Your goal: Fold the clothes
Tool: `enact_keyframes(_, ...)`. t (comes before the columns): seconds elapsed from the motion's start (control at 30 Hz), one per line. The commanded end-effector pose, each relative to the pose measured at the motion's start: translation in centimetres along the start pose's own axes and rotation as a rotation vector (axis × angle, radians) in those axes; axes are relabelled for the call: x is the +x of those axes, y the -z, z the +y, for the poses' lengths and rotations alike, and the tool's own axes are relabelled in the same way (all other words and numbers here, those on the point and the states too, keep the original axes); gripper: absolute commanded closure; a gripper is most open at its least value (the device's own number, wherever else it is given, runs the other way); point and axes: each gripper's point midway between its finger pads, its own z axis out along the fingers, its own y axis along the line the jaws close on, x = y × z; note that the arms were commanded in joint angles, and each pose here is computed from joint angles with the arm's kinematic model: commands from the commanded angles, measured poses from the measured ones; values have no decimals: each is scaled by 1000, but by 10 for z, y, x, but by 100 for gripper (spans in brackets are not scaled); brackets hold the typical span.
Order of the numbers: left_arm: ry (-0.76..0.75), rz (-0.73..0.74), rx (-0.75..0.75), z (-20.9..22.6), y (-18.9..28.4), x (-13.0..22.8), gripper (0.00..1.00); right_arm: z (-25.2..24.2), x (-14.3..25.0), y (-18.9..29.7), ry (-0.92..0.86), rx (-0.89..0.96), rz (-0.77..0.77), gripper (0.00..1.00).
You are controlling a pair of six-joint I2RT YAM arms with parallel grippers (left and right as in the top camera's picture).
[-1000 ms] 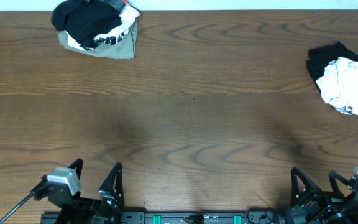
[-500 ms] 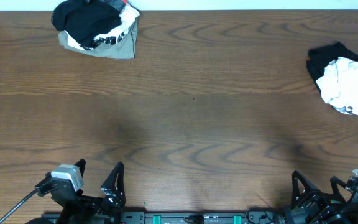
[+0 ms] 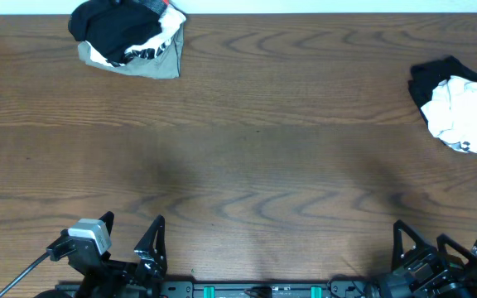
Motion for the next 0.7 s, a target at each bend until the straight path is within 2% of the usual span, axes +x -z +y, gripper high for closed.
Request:
enact_keyframes(0.0, 5, 0, 16, -3, 1, 1, 2, -4, 0, 1, -44, 20, -5, 1)
enact_keyframes(0.17, 5, 0, 16, -3, 1, 1, 2, -14, -11, 2, -37, 82, -70, 1)
enact_keyframes(0.67, 5, 0, 16, -3, 1, 1, 2, -26, -22, 3, -39, 151, -132, 1)
